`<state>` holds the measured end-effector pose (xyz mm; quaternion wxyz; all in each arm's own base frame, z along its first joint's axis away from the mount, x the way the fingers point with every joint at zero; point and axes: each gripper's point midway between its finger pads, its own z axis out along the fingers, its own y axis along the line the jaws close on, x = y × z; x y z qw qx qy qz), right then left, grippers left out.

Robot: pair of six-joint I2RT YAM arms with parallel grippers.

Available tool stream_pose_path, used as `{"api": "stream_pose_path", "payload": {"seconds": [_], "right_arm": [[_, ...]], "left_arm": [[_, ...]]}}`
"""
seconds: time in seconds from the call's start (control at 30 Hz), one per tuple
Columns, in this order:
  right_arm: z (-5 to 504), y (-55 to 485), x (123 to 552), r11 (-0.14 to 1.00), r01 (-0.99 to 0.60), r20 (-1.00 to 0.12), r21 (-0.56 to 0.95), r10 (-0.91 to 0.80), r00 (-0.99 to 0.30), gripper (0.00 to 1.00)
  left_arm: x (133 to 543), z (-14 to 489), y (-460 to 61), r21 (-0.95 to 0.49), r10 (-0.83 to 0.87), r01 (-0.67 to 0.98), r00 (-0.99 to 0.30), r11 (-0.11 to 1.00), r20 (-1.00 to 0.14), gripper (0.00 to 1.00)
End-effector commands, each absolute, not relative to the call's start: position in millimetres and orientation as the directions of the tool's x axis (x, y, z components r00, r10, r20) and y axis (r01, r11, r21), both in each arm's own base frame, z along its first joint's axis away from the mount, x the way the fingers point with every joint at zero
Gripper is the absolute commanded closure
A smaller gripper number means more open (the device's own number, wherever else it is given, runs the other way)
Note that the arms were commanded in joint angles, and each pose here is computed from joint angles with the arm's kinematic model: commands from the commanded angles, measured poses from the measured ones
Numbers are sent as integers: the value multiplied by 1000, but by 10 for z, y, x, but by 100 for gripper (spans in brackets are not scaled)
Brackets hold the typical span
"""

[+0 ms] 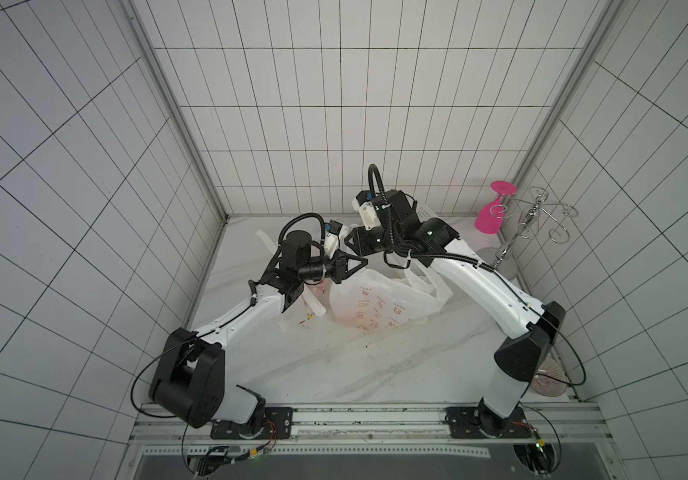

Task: Place the peach into a plastic bag & tie a knot
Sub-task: Adjust the plastic bag at the center of the board.

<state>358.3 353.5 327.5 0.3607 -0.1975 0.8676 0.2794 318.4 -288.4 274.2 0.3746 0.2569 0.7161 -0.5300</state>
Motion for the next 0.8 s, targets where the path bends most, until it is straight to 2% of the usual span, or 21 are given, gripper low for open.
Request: {"api": "stream_pose_path", "payload": {"seconds": [0.0, 0.1, 0.2, 0.27, 0.37, 0.43, 0.47, 0.5, 0.57, 0.63, 0.77], "right_arm": [[3865, 3470, 3611, 711, -597, -811, 371, -65, -581, 90], [3936, 3486, 3557, 625, -637, -796, 451, -41, -604, 99], [3984, 3527, 3525, 556, -655, -781, 511, -19, -625, 100], [3978, 3572, 3496, 531, -661, -772, 530, -21, -636, 100], [3955, 3600, 3480, 510, -657, -757, 555, -18, -653, 100], [4019, 3515, 3467, 512, -662, -766, 547, -13, -643, 88], [4094, 3414, 3458, 518, -663, -773, 540, -6, -635, 77], [4174, 3279, 3440, 529, -665, -781, 528, -4, -624, 65], [4264, 3025, 3375, 561, -670, -798, 486, -28, -602, 47], [4239, 2698, 3258, 634, -659, -804, 405, -96, -586, 37], [3936, 2035, 3044, 792, -586, -745, 171, -286, -603, 26]], "left_arm": [[3109, 2818, -2848, -561, -56, 785, -568, 263, -821, 83], [3077, 2855, -2849, -579, -90, 789, -574, 207, -814, 74], [3067, 2839, -2892, -579, -96, 794, -571, 188, -815, 73], [3082, 2830, -2916, -578, -96, 794, -571, 188, -816, 77], [3123, 2869, -2916, -583, -111, 789, -572, 194, -812, 89], [3197, 2866, -2885, -602, -126, 766, -589, 225, -798, 97], [3267, 2833, -2849, -622, -134, 738, -610, 260, -781, 100], [3323, 2801, -2811, -641, -139, 710, -632, 292, -762, 100], [3415, 2726, -2733, -668, -145, 655, -667, 355, -731, 100], [3458, 2674, -2682, -673, -132, 622, -688, 399, -714, 100], [3452, 2703, -2663, -651, -106, 637, -676, 412, -729, 100]]}}
